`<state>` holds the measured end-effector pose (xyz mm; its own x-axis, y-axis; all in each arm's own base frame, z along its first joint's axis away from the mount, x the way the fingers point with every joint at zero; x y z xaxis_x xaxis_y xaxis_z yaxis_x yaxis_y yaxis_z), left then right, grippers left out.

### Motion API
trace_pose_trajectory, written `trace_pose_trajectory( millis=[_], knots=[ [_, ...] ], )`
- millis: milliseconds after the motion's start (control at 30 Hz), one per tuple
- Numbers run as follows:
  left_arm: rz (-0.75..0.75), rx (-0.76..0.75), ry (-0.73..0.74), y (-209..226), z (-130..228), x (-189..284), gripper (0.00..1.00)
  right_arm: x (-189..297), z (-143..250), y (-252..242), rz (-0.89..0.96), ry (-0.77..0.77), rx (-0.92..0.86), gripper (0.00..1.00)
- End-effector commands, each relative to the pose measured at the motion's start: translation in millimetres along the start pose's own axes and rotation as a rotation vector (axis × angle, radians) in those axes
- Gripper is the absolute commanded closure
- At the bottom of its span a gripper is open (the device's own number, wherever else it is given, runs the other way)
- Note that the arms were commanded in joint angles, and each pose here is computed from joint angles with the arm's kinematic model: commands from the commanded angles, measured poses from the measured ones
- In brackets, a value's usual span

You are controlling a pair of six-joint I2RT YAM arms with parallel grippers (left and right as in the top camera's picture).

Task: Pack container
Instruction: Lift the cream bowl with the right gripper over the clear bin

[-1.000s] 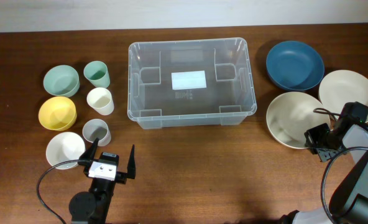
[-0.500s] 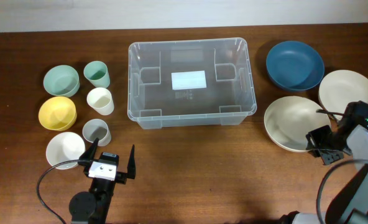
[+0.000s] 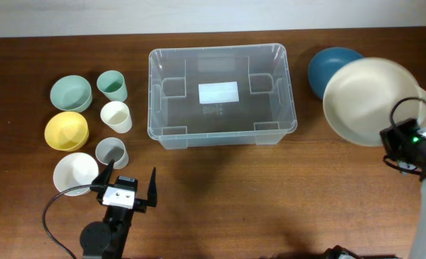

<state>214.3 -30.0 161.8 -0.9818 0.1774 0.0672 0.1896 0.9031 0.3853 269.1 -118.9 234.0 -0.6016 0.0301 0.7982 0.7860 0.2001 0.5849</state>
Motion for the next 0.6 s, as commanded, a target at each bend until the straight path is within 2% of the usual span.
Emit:
trace_pose_trajectory(
  millis=[0, 100, 233, 567],
  knots=[
    [-0.012, -0.016, 0.004, 1.9, 1.2, 0.5, 0.0, 39.6, 16.3, 37.9, -0.214, 0.049, 0.07, 0.96],
    [-0.013, -0.017, 0.004, 2.0, 1.2, 0.5, 0.0, 59.7, 35.4, 62.2, -0.349, 0.094, 0.118, 0.96],
    [-0.013, -0.016, 0.004, 2.0, 1.2, 0.5, 0.0, 62.8, 66.3, 88.8, -0.424, 0.152, 0.173, 0.96],
    [-0.013, -0.017, 0.004, 2.0, 1.2, 0.5, 0.0, 10.3, 192.0, 155.2, -0.489, 0.348, 0.395, 0.96]
  ],
)
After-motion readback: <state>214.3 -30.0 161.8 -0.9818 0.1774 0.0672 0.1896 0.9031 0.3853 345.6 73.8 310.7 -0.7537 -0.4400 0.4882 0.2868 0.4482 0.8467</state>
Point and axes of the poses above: each gripper's point midway between its finger pads, its own x axis back along the fingers, its own y axis along the line the jaws close on, z = x × y, the point moved 3 cm from there along x, back along the fingers, and after that the axes turned 15 degrees about -x, right-handed, at the moved point
